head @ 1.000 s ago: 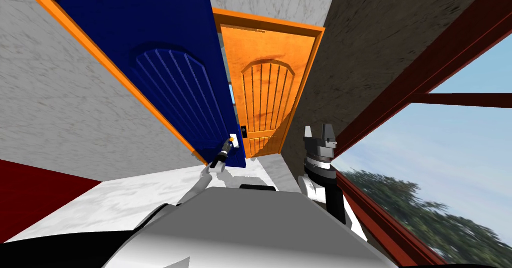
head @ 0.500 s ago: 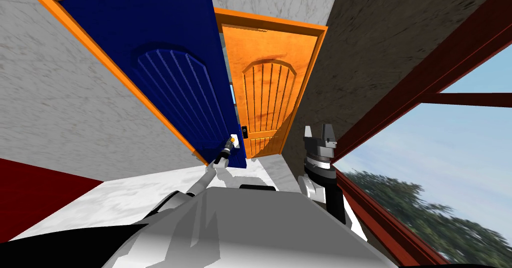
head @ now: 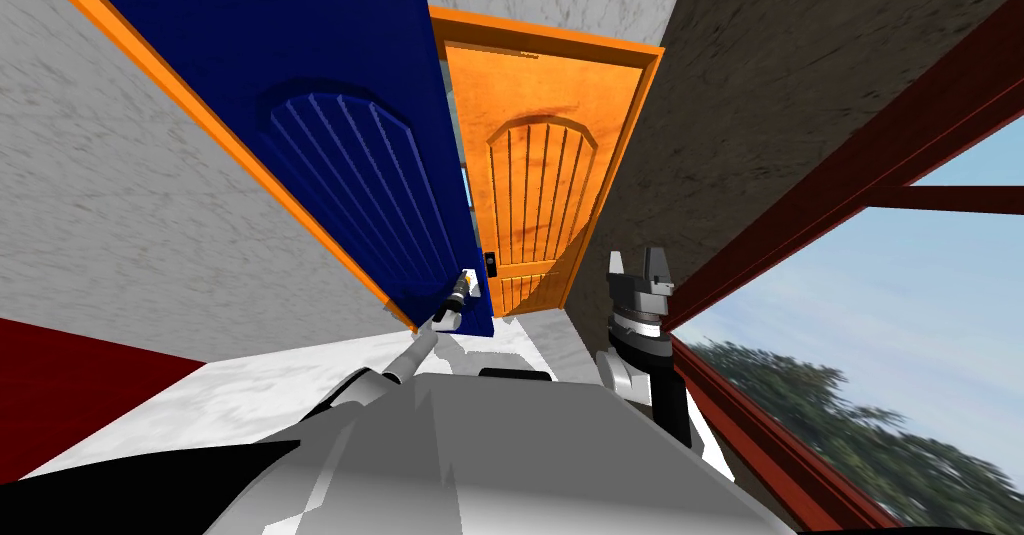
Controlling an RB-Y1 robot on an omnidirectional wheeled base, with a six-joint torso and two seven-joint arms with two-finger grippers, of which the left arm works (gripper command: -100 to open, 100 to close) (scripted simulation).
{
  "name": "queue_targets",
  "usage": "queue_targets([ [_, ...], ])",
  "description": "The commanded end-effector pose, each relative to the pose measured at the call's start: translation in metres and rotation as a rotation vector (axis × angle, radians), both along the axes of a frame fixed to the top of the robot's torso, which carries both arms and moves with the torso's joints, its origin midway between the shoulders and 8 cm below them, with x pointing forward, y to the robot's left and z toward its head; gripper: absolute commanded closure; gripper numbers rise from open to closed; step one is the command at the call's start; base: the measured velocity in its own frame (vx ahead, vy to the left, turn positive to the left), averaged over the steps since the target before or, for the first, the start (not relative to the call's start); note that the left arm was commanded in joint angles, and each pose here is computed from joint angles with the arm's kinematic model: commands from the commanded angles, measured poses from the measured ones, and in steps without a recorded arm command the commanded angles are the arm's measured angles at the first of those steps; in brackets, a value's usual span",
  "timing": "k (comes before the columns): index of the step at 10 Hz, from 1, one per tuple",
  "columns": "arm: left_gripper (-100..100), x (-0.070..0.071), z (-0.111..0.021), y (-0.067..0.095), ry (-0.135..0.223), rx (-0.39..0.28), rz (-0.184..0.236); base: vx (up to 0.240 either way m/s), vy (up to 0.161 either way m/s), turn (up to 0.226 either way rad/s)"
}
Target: Pull the door open
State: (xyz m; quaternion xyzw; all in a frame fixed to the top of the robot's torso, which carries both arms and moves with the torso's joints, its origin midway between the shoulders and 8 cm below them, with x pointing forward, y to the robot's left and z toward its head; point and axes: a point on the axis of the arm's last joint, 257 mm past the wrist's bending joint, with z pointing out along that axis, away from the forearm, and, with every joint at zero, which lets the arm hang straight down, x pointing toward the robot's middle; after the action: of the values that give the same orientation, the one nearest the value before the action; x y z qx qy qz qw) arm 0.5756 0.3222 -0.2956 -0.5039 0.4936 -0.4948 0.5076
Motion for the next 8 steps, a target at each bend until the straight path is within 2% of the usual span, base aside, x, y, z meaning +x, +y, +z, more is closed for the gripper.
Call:
queue_targets([
  [1,100,-0.0004,-0.0001,0.0002,0.0,-0.002,0.0,0.0,0.0,0.0],
  [6,100,-0.0004,-0.0001,0.0002,0.0,-0.002,0.0,-0.001,-0.001,0.0],
  [8,100,-0.003,-0.0007,0.001,0.001,-0.001,-0.016,-0.146,0.069,-0.159],
])
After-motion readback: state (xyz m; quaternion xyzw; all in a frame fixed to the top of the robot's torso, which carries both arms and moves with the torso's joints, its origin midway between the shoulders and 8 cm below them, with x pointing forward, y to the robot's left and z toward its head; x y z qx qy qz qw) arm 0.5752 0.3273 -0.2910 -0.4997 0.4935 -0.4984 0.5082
